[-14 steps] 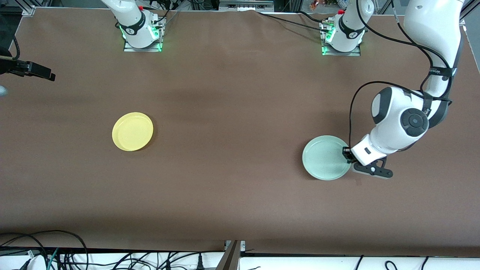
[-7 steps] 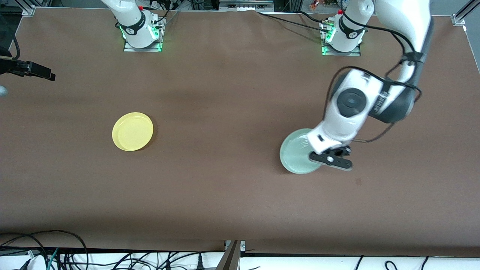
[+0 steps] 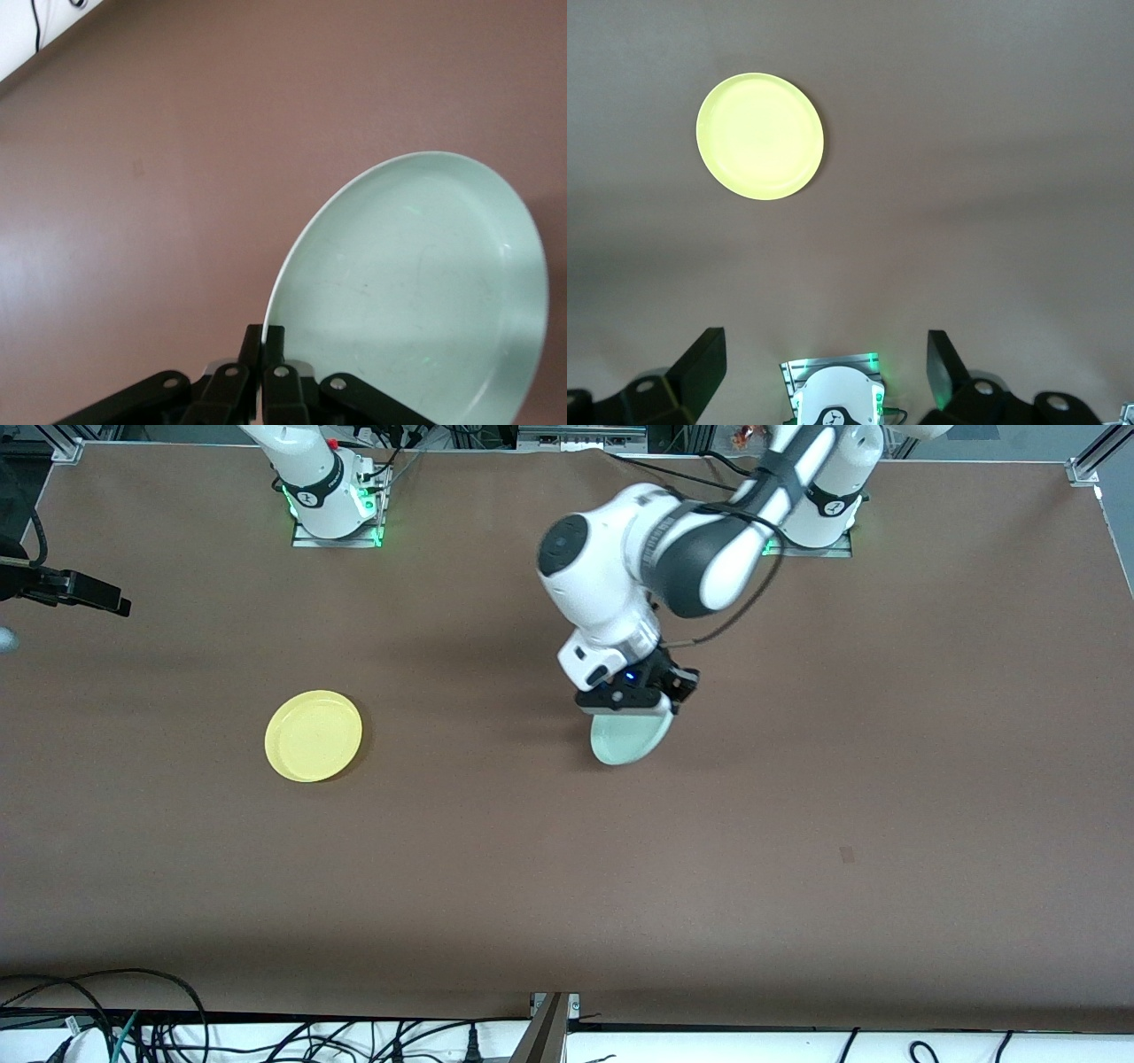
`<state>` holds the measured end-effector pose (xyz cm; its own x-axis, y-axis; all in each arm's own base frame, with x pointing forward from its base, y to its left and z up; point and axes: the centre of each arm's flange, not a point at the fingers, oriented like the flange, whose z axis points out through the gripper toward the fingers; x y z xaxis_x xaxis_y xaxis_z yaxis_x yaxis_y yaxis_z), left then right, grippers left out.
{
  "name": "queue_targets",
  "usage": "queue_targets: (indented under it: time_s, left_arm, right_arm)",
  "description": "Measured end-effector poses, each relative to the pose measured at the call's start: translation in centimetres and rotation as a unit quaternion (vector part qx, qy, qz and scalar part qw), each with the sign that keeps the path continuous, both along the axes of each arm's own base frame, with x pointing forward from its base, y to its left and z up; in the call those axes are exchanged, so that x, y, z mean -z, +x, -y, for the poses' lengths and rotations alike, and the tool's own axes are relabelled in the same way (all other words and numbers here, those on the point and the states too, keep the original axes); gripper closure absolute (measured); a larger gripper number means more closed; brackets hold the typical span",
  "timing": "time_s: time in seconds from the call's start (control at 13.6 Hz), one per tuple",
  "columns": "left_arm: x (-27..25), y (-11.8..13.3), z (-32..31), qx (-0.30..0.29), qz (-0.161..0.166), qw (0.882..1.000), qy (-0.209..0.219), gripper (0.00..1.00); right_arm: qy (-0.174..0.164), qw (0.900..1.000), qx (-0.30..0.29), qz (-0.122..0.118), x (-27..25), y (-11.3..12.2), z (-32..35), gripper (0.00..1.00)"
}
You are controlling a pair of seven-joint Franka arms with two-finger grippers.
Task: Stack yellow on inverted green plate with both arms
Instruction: 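Carry the green plate toward the table middle and flip it over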
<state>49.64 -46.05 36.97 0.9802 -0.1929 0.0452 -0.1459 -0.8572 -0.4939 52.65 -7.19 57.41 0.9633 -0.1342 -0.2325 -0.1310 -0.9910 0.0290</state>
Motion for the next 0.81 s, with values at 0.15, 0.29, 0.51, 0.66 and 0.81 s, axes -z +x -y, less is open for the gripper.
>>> queue_targets:
  time_s: [0.15, 0.29, 0.51, 0.66, 0.81]
  left_arm:
    - [2.3, -3.2, 3.5, -0.002, 0.032, 0.999, 0.035, 0.96]
    - [4.2, -6.0, 6.5, 0.014, 0.074, 0.994, 0.076, 0.96]
    - [5.8, -8.7, 10.1, 0.035, 0.114, 0.987, 0.107, 0.96]
    - [6.4, -8.6, 11.1, 0.042, 0.149, 0.979, 0.129, 0.96]
    - [7.1, -8.5, 12.1, 0.058, 0.191, 0.967, 0.155, 0.96]
  right_arm:
    - [0.0, 1.0, 0.0, 0.0, 0.0, 0.0, 0.0, 0.0]
    - [0.0, 1.0, 0.0, 0.0, 0.0, 0.0, 0.0, 0.0]
    - [0.0, 1.0, 0.0, 0.0, 0.0, 0.0, 0.0, 0.0]
    - [0.0, 1.0, 0.0, 0.0, 0.0, 0.0, 0.0, 0.0]
    - [0.0, 1.0, 0.0, 0.0, 0.0, 0.0, 0.0, 0.0]
